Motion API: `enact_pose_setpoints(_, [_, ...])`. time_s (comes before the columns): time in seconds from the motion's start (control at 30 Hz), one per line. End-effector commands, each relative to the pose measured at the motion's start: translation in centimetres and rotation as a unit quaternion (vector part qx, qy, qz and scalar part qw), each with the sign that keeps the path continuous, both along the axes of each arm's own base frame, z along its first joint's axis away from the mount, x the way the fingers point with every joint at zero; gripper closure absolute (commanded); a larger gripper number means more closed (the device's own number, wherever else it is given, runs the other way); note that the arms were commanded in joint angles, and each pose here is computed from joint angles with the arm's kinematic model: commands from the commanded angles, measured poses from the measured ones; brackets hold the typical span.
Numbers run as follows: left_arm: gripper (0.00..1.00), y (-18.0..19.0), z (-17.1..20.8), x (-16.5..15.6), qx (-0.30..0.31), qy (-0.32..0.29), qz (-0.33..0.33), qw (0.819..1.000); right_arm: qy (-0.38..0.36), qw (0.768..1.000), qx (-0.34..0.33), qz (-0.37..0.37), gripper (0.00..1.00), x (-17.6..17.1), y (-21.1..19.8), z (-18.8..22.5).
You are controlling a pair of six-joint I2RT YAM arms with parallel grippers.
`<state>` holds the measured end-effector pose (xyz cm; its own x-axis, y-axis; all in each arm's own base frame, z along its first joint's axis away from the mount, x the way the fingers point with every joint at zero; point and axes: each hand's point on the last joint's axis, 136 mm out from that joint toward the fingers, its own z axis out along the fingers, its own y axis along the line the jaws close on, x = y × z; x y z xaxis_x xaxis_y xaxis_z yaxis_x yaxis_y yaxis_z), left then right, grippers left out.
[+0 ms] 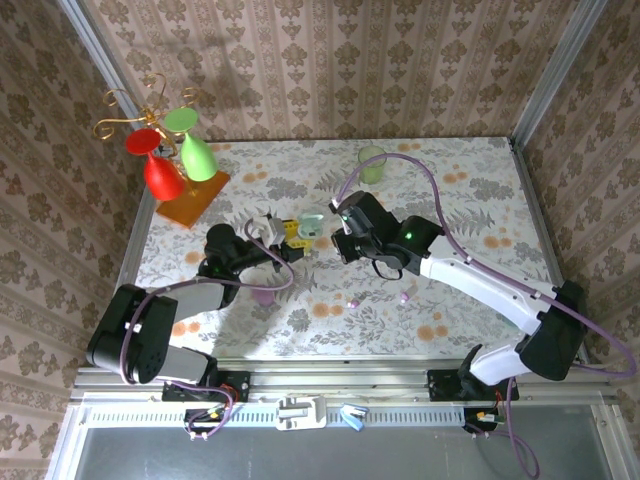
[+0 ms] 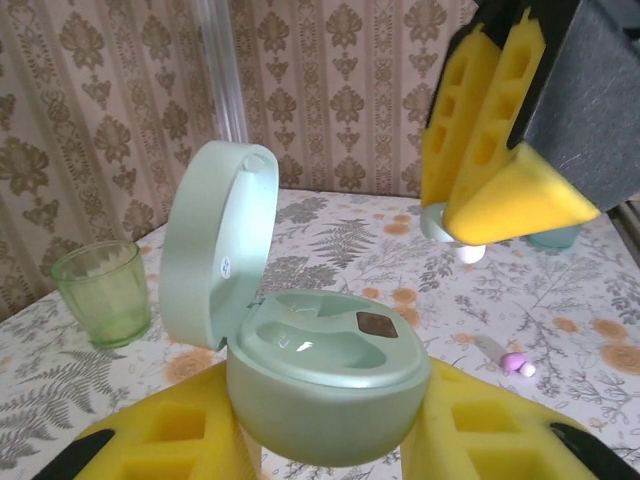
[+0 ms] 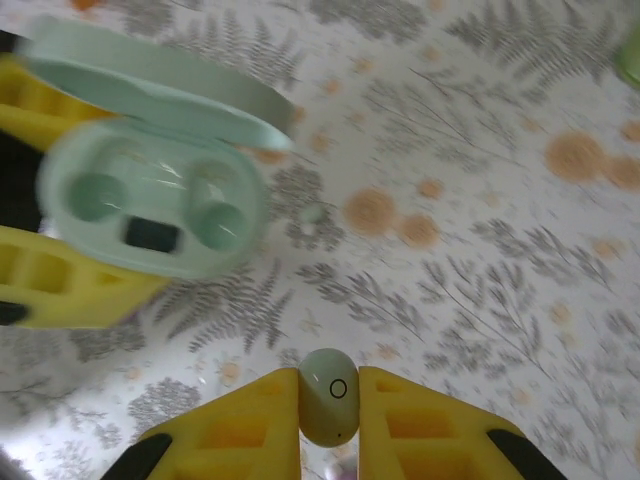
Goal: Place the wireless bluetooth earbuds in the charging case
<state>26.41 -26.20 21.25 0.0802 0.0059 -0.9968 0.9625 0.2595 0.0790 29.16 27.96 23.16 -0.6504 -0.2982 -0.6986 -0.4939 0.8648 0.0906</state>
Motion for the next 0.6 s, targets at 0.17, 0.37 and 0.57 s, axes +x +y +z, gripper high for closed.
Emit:
enact_pose_setpoints(0.17, [0.82, -0.8, 1.8, -2.0, -0.026, -0.007, -0.069, 0.997, -0.076, 0.988, 0.049, 0.123, 0.84, -0.3, 3.9, 3.5])
enact_pose_setpoints(0.37, [0.84, -0.7, 1.9, -2.3, -0.027, -0.008, -0.075, 0.997, -0.072, 0.99, 0.033, 0.117, 0.84, 0.5, 3.6, 2.5])
enact_pose_setpoints(0.57, [0.83, -0.7, 2.3, -2.3, -0.033, -0.011, -0.072, 0.997, -0.07, 0.99, 0.029, 0.116, 0.84, 0.6, 3.3, 2.0])
